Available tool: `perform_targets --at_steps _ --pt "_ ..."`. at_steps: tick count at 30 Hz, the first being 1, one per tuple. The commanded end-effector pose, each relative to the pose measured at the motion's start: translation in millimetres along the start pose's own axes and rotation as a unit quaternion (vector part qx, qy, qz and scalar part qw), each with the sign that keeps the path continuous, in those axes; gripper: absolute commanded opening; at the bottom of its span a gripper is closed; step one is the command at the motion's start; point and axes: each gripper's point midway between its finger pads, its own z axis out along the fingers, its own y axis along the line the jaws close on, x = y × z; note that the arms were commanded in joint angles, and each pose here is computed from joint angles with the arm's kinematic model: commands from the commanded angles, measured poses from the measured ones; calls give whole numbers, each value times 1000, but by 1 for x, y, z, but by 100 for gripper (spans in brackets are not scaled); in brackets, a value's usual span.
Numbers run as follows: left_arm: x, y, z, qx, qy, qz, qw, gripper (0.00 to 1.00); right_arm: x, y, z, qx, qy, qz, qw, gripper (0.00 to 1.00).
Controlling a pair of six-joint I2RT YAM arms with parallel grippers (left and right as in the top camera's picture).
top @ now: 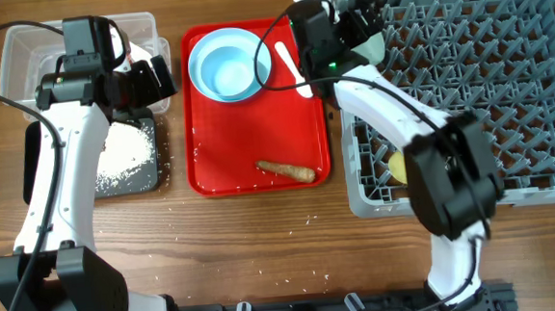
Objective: Sort waste into correct bins and load items into the dishwasher rack
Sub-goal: 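Place the green bowl upright in the rack's back corner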
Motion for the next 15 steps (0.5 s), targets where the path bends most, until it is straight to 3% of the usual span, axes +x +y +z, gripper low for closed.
perform_targets --at_steps 1,2,3,6,7,8,11,15 --pt "-1 0 -4 6 -3 0 1000 100 -45 51 -57 -275 -58 162 946 100" --pt "-1 0 -4 6 -3 0 1000 100 -49 80 -83 -386 -47 196 900 100" --pt "-1 0 -4 6 -3 0 1000 100 -52 93 -99 -442 -35 221 869 100" --pt "-1 0 -4 6 -3 0 1000 100 -58 108 -122 -510 47 354 782 100" --pt "-1 0 -4 5 -2 0 1000 100 -57 109 -119 -507 61 375 774 99" --pt "-1 0 -4 5 -2 0 1000 100 -57 112 -115 -500 59 378 777 91" --pt "0 0 -4 5 -1 0 1000 100 -48 130 -99 -457 70 389 797 79" --pt "3 1 -4 3 6 -1 1000 100 -29 176 -91 -460 95 373 800 65"
